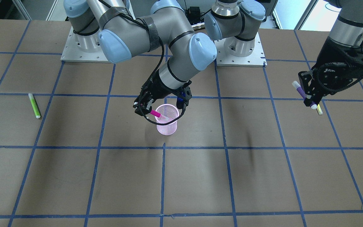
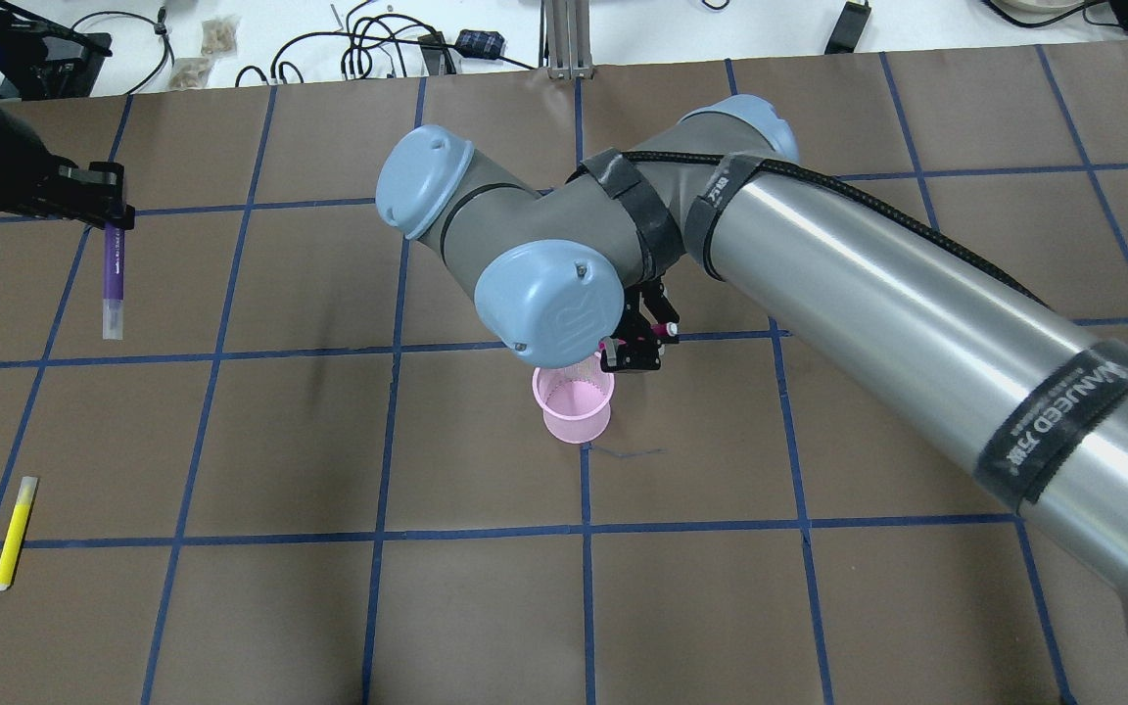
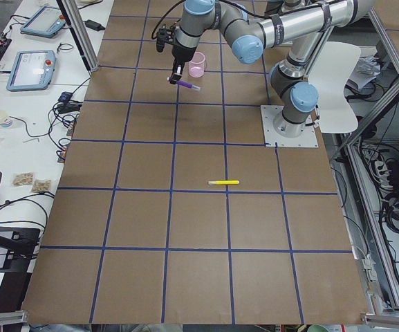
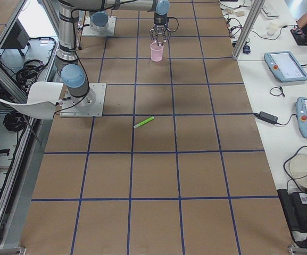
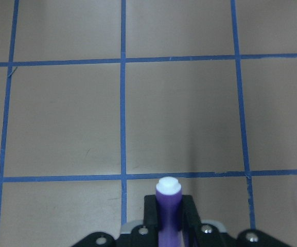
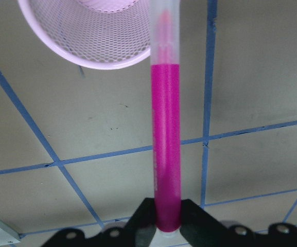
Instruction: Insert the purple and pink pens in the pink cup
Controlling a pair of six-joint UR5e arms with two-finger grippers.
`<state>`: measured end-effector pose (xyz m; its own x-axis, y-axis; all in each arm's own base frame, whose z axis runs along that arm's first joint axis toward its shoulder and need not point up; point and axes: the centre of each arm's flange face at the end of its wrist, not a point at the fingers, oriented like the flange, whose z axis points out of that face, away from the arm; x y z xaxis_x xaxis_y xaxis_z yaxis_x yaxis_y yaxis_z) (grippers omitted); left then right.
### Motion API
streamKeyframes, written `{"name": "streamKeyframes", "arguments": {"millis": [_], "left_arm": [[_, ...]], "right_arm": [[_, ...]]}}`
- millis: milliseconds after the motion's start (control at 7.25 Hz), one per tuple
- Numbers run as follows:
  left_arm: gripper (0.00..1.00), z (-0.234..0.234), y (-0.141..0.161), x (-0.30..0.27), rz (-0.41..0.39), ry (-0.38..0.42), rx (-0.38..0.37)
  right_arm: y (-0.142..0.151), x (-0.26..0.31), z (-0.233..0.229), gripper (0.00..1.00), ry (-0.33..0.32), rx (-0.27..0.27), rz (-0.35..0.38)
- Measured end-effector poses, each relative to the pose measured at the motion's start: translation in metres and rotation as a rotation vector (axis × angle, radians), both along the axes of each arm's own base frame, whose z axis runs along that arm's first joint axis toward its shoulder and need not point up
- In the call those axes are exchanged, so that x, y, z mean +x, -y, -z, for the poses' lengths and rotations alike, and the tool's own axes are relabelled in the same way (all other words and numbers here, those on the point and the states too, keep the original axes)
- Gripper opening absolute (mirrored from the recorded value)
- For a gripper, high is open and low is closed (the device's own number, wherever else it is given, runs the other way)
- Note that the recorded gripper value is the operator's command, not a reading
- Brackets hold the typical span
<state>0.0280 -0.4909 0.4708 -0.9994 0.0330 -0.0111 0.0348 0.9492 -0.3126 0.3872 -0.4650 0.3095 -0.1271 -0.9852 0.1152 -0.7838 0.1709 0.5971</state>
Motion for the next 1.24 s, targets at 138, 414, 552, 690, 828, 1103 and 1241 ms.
{"name": "streamKeyframes", "arguments": {"millis": [138, 414, 552, 690, 828, 1103, 1241], "left_arm": [[0.00, 0.000, 0.000, -0.001, 0.002, 0.001, 0.000], [0.00, 0.000, 0.000, -0.001, 0.003, 0.002, -0.001], [0.00, 0.000, 0.000, -0.001, 0.004, 0.002, -0.001], [0.00, 0.000, 0.000, -0.001, 0.004, 0.001, -0.001], [0.00, 0.000, 0.000, -0.001, 0.004, 0.002, -0.001], [0.00, 0.000, 0.000, -0.001, 0.004, 0.002, -0.001], [0.00, 0.000, 0.000, -0.001, 0.004, 0.002, -0.001]], "right_arm": [[-0.007, 0.005, 0.003, 0.00, -0.013, 0.007, 0.008], [-0.018, 0.013, 0.005, 0.00, -0.025, 0.018, -0.001], [-0.023, 0.017, 0.008, 0.00, -0.030, 0.022, -0.010], [-0.024, 0.020, 0.011, 0.00, -0.035, 0.026, -0.016], [-0.023, 0.021, 0.014, 0.12, -0.039, 0.027, -0.019], [-0.023, 0.022, 0.018, 0.72, -0.041, 0.031, -0.020], [-0.022, 0.023, 0.020, 0.86, -0.038, 0.034, -0.018]]}}
